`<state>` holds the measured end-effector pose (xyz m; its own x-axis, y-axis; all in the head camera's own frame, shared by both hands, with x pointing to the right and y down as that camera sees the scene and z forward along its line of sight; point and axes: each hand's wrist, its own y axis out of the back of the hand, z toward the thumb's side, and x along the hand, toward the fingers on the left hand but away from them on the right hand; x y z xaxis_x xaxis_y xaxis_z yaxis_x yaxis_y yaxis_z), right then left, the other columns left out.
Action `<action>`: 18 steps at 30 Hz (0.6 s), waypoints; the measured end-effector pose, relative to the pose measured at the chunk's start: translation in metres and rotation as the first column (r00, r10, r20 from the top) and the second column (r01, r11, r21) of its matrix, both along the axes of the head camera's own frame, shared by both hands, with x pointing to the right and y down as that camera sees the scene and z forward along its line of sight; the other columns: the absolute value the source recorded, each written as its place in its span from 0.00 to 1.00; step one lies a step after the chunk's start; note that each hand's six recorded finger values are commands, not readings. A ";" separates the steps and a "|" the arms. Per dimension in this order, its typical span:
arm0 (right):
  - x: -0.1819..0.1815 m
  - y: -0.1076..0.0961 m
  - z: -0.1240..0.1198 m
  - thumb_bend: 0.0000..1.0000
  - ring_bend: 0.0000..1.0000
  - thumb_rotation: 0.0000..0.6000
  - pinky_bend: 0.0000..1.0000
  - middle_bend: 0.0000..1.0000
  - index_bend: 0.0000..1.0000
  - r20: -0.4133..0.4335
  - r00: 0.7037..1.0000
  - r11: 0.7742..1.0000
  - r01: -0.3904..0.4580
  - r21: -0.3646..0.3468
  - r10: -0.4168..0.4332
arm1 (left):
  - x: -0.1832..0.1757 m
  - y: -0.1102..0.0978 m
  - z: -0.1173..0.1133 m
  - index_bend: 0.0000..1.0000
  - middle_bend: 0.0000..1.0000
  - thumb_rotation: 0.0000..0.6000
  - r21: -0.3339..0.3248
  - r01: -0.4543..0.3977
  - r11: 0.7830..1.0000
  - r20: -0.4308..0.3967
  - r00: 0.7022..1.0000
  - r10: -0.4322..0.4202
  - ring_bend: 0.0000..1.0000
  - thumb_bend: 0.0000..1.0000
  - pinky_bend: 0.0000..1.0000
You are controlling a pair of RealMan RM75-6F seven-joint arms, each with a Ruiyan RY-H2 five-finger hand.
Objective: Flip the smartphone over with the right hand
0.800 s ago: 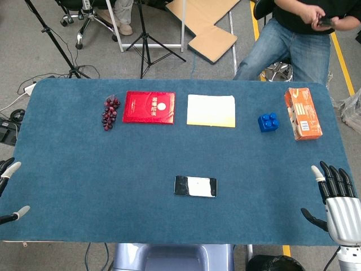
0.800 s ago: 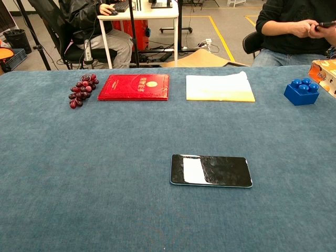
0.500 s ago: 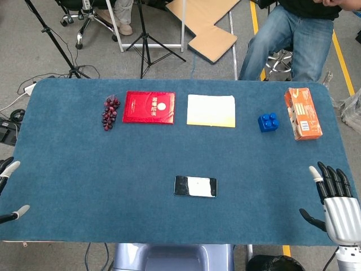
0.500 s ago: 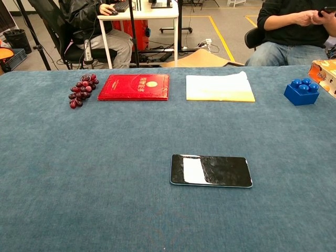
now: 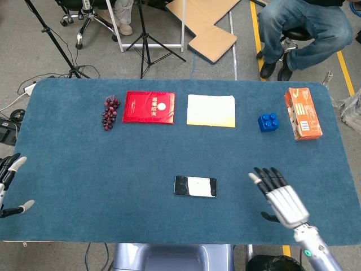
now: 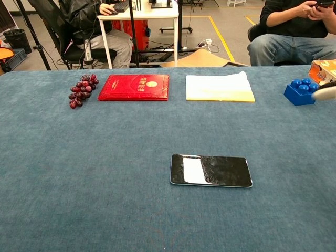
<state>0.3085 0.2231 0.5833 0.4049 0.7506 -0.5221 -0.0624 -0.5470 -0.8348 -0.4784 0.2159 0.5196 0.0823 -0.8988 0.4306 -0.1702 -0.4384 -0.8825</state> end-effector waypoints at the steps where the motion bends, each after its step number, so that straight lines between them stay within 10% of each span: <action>1: -0.009 -0.002 0.006 0.01 0.00 1.00 0.00 0.00 0.03 0.005 1.000 0.999 0.030 -0.013 -0.030 | 0.000 -0.001 0.001 0.00 0.00 1.00 -0.001 0.004 1.000 0.002 1.000 -0.004 0.00 0.00 0.00; 18: -0.144 -0.020 0.088 0.20 0.00 1.00 0.02 0.08 0.08 0.072 0.962 0.955 0.271 -0.118 -0.264 | -0.004 -0.005 0.022 0.00 0.00 1.00 -0.051 0.024 0.998 0.052 0.998 -0.021 0.00 0.00 0.00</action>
<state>0.1642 0.2031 0.6718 0.6125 0.5407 -0.5766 -0.1770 -0.6171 -0.7667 -0.4822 0.2105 0.5420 0.0386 -0.8765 0.4799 -0.1357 -0.4804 -0.8665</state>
